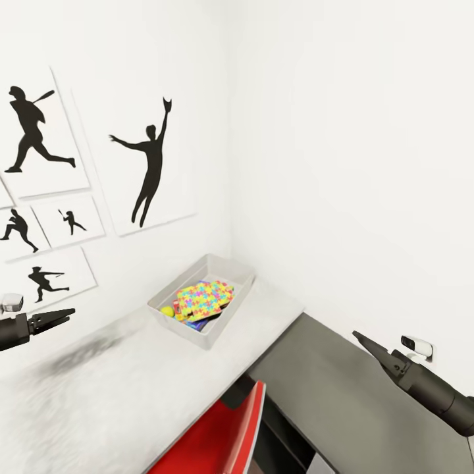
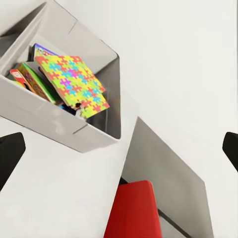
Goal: Put all the toys in the child's room - the three board games (two on the bed and one on the table), the two jigsaw puzzles on the table, and the tennis ball on the table - inside the toy box on the table in the child's room.
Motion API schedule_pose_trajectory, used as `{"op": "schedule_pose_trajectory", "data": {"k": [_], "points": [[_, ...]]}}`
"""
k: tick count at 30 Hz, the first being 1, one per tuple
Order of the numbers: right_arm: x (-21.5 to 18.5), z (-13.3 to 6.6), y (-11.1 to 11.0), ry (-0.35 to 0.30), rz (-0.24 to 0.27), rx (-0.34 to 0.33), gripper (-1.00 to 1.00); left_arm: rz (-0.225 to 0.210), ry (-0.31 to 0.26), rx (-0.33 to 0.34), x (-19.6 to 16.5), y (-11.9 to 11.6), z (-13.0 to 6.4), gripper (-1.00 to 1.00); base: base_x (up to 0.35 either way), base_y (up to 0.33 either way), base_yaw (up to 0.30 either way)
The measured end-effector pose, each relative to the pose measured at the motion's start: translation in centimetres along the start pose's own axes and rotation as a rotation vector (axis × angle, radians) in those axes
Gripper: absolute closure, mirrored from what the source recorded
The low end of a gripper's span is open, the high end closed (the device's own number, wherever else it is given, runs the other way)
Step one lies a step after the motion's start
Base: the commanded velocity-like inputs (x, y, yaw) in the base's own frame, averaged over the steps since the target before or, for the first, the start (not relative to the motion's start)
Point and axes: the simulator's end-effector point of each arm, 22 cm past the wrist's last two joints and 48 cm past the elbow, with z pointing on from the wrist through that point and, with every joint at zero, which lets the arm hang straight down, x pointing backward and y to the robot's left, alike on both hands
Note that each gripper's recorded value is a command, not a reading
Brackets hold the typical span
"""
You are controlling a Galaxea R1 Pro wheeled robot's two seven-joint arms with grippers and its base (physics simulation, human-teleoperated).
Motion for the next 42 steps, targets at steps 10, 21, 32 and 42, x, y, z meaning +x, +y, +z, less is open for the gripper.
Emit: {"op": "schedule_pose_trajectory", "data": {"k": [10,21,32,42], "points": [[-0.4,0.0,0.6,-0.006,-0.011,-0.009,-1.00,0.006,-0.011,0.015,-0.2,-0.8,0.0,-1.00,-0.132,0.000,-0.068],[-0.8,0.0,1.3,-0.014,-0.028,-0.019,-1.00,0.017,-0.023,0.021,-0.6,-1.4,-0.4,-1.00,-0.082,0.000,-0.049],[-1.0,0.0,0.9,-0.022,-0.078,0.004,-1.00,0.022,-0.029,0.024,-0.8,-1.7,-0.7,-1.00,-0.187,-0.004,-0.001],[-1.2,0.0,1.1,-0.029,-0.074,-0.006,-1.00,0.022,-0.029,0.024,-0.8,-1.7,-0.7,-1.00,-0.005,0.000,0.000]]}}
